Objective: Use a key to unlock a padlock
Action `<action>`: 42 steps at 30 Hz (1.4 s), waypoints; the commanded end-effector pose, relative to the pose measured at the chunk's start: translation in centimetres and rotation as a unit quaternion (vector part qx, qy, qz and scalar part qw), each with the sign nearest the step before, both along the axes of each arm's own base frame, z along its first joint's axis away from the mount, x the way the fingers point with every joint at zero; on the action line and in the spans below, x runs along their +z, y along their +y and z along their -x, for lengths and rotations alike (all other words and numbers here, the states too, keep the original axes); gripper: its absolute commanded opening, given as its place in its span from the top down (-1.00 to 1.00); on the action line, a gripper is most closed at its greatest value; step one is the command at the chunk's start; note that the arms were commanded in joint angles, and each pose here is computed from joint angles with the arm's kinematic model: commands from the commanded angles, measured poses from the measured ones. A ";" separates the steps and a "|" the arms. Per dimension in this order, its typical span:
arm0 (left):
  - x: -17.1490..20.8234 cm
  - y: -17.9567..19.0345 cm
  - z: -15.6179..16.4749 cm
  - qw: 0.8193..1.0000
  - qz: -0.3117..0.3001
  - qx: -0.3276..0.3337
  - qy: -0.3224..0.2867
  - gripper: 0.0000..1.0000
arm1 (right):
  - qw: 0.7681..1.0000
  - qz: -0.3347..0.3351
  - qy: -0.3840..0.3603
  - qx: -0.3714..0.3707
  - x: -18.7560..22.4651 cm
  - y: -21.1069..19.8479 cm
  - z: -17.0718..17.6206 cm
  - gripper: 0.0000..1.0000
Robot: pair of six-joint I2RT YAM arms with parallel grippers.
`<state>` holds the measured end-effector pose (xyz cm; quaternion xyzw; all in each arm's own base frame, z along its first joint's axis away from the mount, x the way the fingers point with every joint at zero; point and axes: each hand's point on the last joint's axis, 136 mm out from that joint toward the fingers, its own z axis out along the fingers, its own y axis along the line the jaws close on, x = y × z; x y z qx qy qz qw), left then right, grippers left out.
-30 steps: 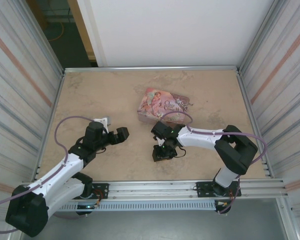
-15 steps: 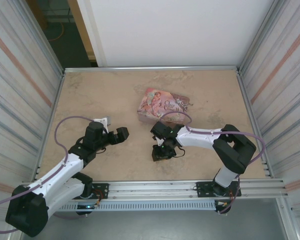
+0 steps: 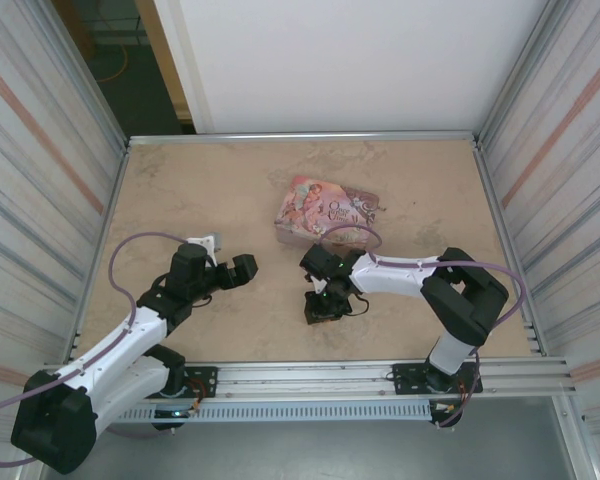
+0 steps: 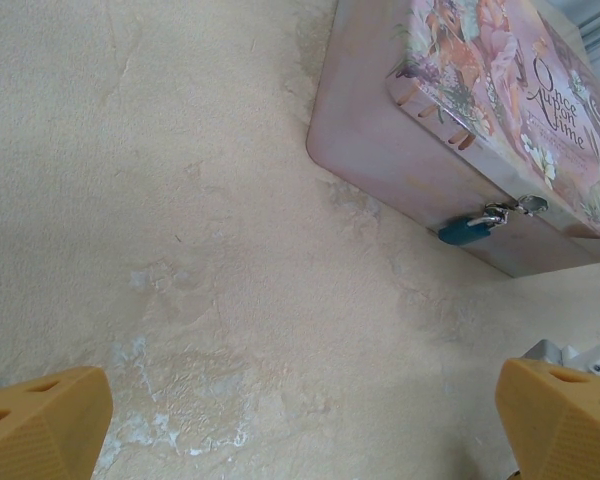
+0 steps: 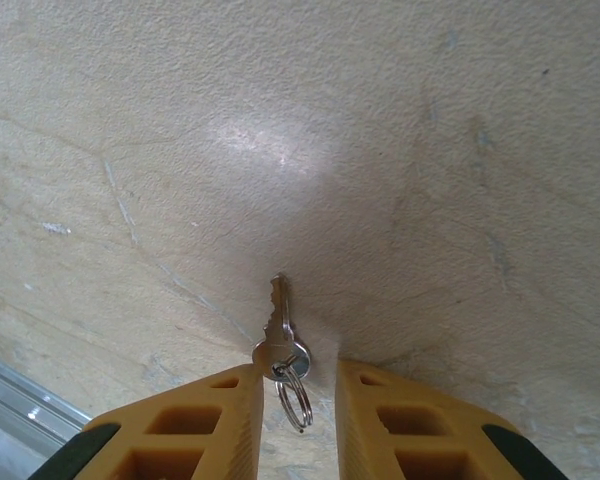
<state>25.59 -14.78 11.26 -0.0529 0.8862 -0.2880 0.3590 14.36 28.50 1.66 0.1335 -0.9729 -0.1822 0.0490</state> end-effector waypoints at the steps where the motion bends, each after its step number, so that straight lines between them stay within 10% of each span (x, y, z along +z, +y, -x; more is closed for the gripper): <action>1: -0.2 0.3 0.1 1.000 -0.002 0.011 0.002 -0.97 | 1.000 0.008 0.023 -0.001 -0.7 0.3 0.8 0.56; 27: -0.1 1.2 0.7 1.000 -0.006 0.022 -0.004 -0.97 | 0.996 0.086 -0.018 0.010 -0.2 0.5 0.8 0.91; 42: 4.1 -0.5 0.0 0.998 0.042 -0.014 -0.042 -0.97 | 0.957 0.016 -0.268 0.114 8.6 0.3 -4.6 1.00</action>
